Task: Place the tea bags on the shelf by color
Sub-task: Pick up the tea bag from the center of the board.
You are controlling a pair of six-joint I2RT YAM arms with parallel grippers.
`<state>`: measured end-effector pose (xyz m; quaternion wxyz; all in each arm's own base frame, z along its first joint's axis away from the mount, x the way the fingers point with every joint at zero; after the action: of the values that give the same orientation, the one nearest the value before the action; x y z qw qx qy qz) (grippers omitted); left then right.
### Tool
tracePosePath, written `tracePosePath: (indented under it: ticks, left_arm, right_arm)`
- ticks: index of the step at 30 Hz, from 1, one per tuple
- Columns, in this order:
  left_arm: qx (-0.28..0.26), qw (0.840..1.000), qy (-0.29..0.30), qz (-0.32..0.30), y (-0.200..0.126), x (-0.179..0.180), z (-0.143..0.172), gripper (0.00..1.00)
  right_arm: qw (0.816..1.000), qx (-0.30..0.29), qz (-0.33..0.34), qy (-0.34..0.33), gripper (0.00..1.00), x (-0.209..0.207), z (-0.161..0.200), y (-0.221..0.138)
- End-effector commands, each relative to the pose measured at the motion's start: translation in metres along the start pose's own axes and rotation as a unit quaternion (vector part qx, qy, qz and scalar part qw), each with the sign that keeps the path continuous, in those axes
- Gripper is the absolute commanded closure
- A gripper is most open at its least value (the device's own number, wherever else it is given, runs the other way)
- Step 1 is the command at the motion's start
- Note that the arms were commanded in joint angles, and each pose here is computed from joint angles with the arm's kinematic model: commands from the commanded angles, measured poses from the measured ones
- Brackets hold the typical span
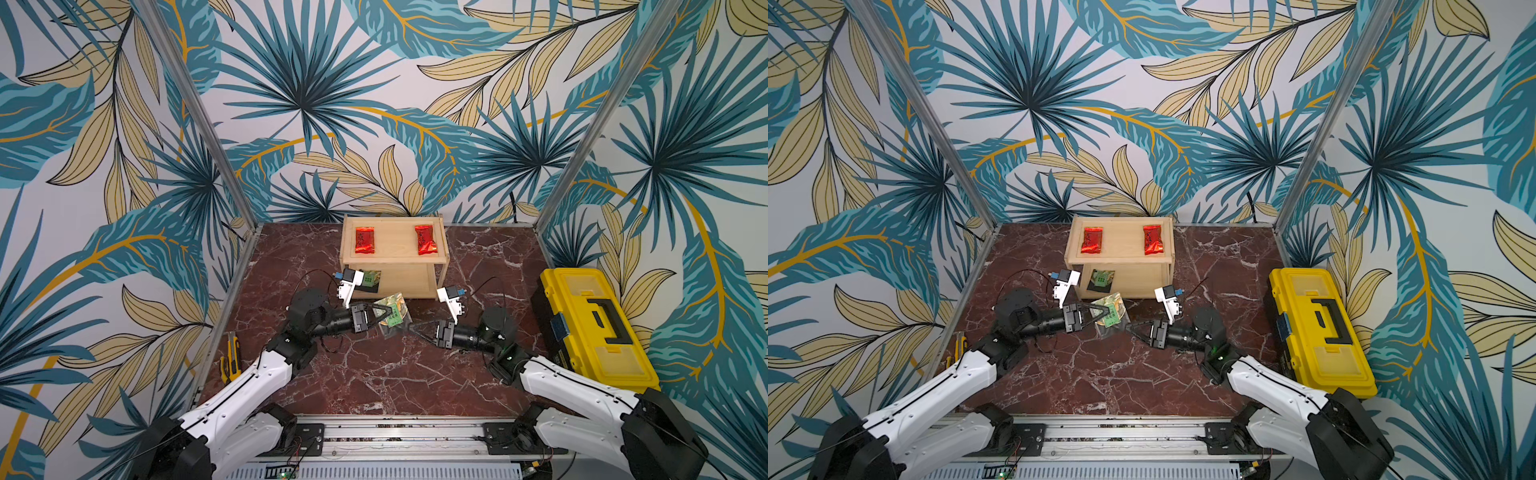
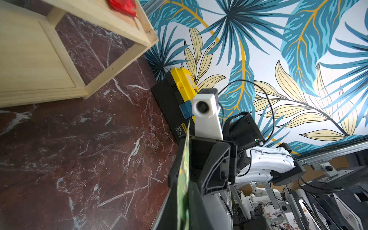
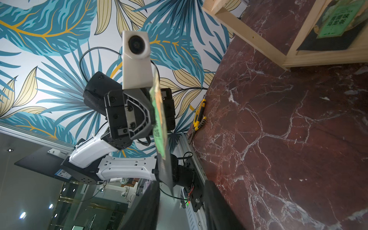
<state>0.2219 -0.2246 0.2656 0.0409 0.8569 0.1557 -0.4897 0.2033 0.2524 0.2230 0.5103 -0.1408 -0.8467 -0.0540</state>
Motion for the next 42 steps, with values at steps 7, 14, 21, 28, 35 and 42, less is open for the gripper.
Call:
tracePosePath:
  ticks: [7,14,21,28,35,42]
  left_arm:
    - [-0.009,1.000,0.007,0.021,-0.003,-0.009,-0.006,1.00]
    - [-0.008,1.000,0.006,0.020,-0.003,-0.007,-0.005,1.00]
    - [-0.001,1.000,0.006,0.023,-0.001,-0.007,-0.003,1.00]
    - [-0.003,1.000,0.007,0.025,-0.001,-0.006,-0.003,1.00]
    - [-0.011,1.000,0.018,-0.002,-0.002,-0.001,-0.006,0.25]
    - [-0.035,0.992,0.034,-0.113,-0.026,0.009,-0.026,0.00]
  right_arm:
    - [0.997,-0.037,-0.061,-0.018,0.59,0.024,-0.016,0.001]
    - [0.996,-0.037,-0.074,-0.014,0.68,0.031,-0.020,0.004]
    - [0.997,-0.038,-0.073,-0.011,0.84,0.031,-0.022,0.005]
    - [0.997,-0.037,-0.072,-0.008,1.00,0.031,-0.023,0.009]
    - [0.996,-0.072,0.043,-0.005,1.00,-0.003,-0.028,0.003]
    - [0.959,-0.158,0.226,-0.067,1.00,-0.060,-0.042,-0.024]
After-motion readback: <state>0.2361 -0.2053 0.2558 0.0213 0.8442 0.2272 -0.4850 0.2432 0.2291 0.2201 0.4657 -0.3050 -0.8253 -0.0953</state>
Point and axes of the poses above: each gripper's point midway between its finger pads, its own y axis out along the fingers, its own x axis along the line the jaws close on, z = x × y, the point moved 3 cm from there along -y, back along the fingers
